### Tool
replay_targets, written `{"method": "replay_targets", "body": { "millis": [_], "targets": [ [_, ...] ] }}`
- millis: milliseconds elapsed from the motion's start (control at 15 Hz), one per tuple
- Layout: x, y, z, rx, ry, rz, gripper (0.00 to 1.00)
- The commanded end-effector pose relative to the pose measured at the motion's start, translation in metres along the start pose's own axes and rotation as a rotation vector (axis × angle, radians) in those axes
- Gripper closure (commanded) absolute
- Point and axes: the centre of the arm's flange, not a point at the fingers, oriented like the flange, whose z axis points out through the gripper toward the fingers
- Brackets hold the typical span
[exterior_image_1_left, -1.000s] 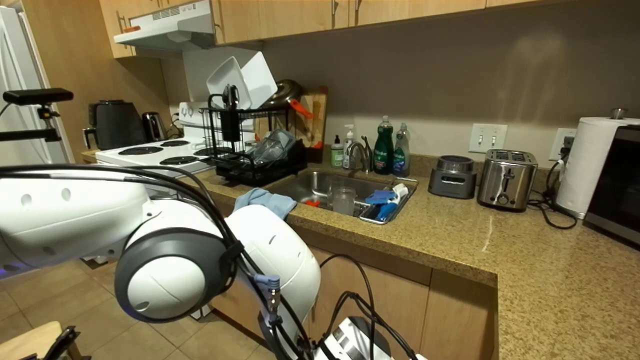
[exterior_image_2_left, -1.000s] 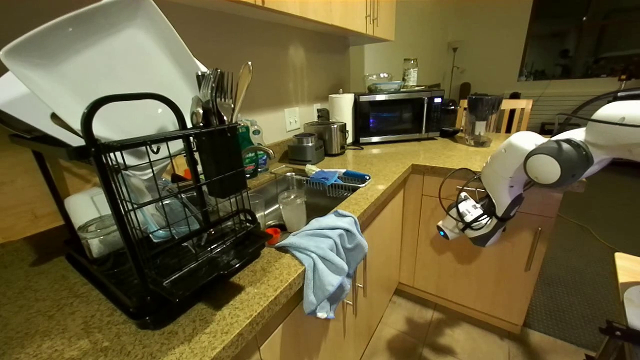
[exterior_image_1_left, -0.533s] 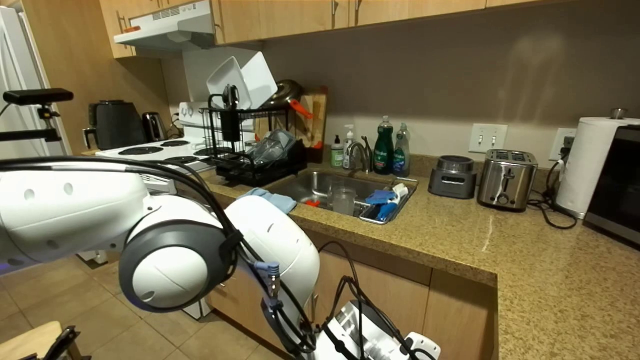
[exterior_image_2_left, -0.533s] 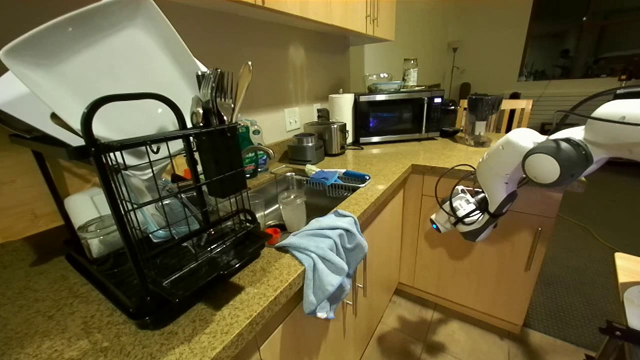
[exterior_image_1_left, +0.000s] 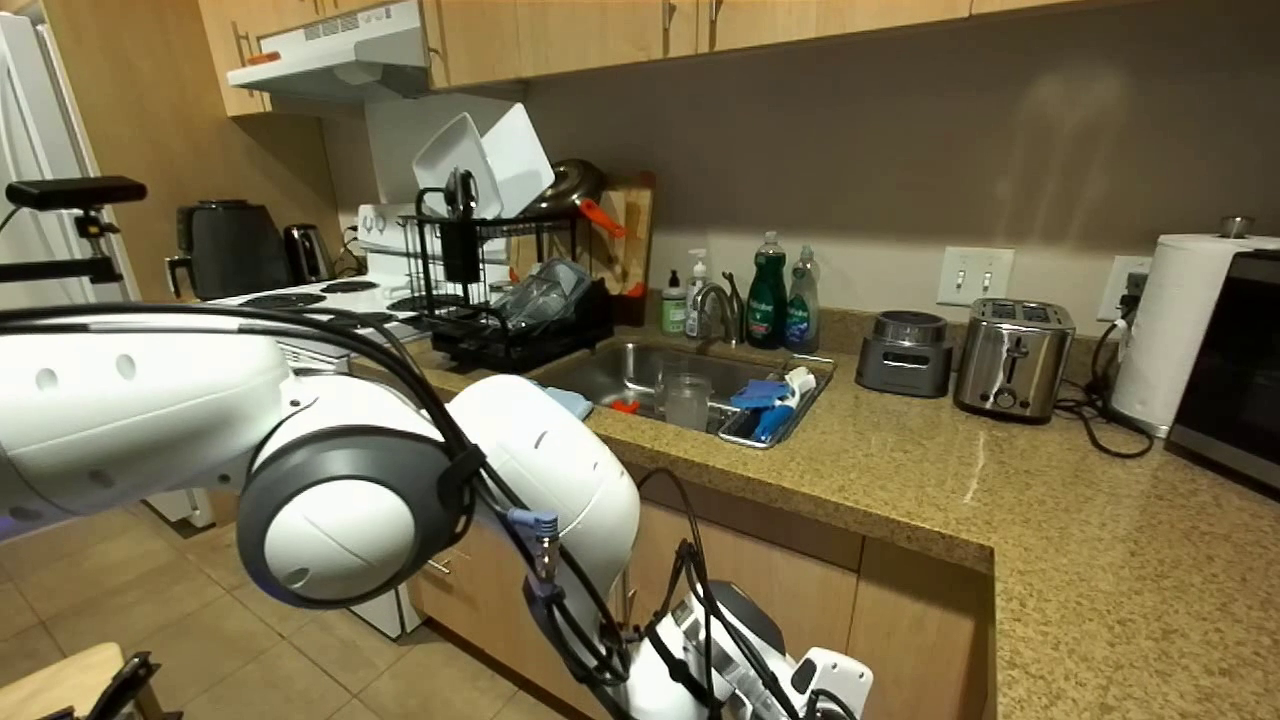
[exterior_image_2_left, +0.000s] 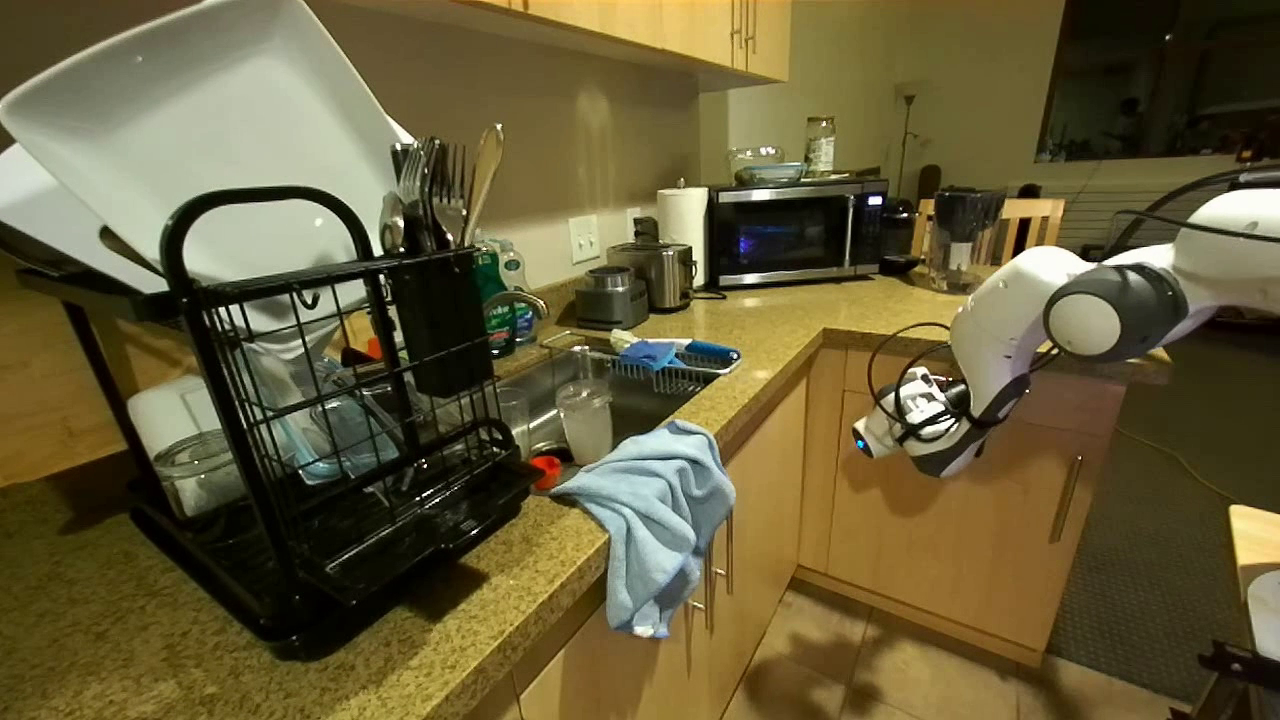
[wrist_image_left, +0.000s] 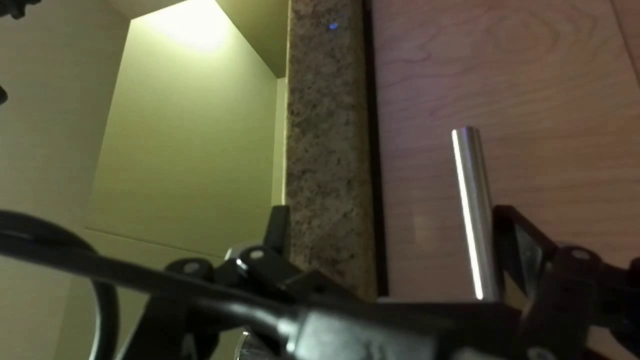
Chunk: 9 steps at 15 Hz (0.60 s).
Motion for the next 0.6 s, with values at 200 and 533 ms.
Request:
{"method": "replay_targets", "body": {
  "millis": [200, 533],
  "targets": [
    [0.026, 0.072, -0.045, 0.354, 0.057, -0.006, 0.0],
    [0.037, 0.097, -0.068, 0.607, 0.106, 0.017, 0.0]
  ]
}}
